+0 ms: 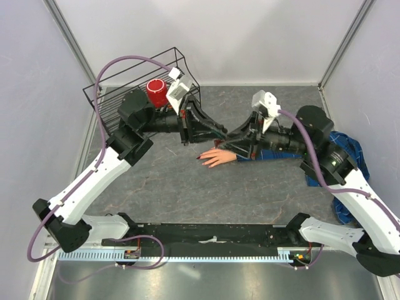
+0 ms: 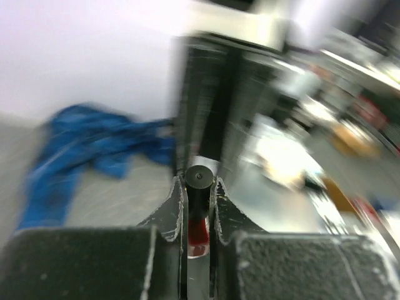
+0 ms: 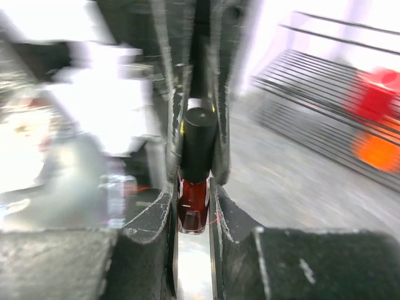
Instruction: Paint the nails
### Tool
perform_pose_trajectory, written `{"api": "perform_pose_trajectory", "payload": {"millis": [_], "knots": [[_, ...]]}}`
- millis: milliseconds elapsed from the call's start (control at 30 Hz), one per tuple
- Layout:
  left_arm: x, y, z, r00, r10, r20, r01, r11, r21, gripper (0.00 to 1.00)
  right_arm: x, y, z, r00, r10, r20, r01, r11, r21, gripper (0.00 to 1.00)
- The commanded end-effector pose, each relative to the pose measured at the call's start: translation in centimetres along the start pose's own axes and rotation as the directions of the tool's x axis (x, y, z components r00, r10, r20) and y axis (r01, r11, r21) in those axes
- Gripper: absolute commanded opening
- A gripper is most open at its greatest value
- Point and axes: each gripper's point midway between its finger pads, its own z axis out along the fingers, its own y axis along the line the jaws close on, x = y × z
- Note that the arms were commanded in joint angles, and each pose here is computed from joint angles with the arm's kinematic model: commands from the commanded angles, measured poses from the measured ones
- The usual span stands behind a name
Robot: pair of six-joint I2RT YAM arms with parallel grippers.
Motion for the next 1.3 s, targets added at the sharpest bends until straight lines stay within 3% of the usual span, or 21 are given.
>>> {"api": "perform_pose_trajectory", "payload": {"millis": [0,200,267,300,333,400,567,700,833,1133,1233,1267], "knots": [[3.1,-5.3,-2.5,0.979,0.092,-0.181,0.0,0.892,0.451,0.02,-3.3,10.0,-2.1,0.987,-0.037,0.156,0.112,0.853,-0.509,0.0],[1.1,0.1,-3.2,0.987,0.05,-0.152,-0.002,0.953,0.303,0.02,-3.6,9.5,-1.9,0.987,-0.02,0.159,0.094,0.876,-0.473,0.0],[0.3,1.8,-2.8,0.99,0.014,-0.14,0.017,0.976,0.216,0.16,-3.5,8.8,-1.6,0.988,-0.026,0.155,0.093,0.894,-0.439,0.0],[0.3,2.4,-2.7,0.99,-0.001,-0.143,0.027,0.984,0.179,0.4,-3.4,7.9,-1.1,0.988,-0.027,0.151,0.085,0.915,-0.394,0.0],[0.0,3.3,-2.6,0.99,-0.042,-0.135,0.054,0.995,0.086,0.49,-3.6,7.5,-1.0,0.988,-0.037,0.149,0.091,0.925,-0.37,0.0],[-0.8,3.3,-3.0,0.995,0.009,-0.103,-0.008,1.0,0.012,0.62,-2.8,6.1,-0.4,0.992,-0.048,0.114,0.081,0.949,-0.304,0.0],[-2.8,5.0,-5.2,0.998,0.031,0.052,-0.013,0.951,-0.308,0.73,-1.8,2.4,0.6,0.996,-0.058,0.072,0.066,0.991,-0.118,0.0],[-3.9,5.3,-6.9,0.987,0.017,0.163,0.058,0.893,-0.446,0.6,-1.1,0.1,1.3,0.997,-0.064,0.038,0.064,0.998,-0.009,0.0],[-3.7,5.3,-6.2,0.981,0.03,0.192,0.073,0.86,-0.505,0.56,-0.9,-1.3,1.5,0.998,-0.064,0.023,0.062,0.996,0.059,0.0],[-2.6,4.9,-3.3,0.992,0.088,0.095,-0.022,0.838,-0.546,0.53,-0.9,-2.0,1.6,0.998,-0.063,0.016,0.061,0.994,0.092,0.0],[-2.0,4.9,-2.9,0.994,0.076,0.076,-0.023,0.841,-0.54,0.41,-0.9,-2.1,1.6,0.998,-0.061,0.015,0.059,0.993,0.1,0.0],[-1.7,4.9,-2.7,0.995,0.069,0.068,-0.022,0.845,-0.534,0.33,-0.9,-2.2,1.6,0.998,-0.064,0.016,0.062,0.993,0.101,0.0]]}}
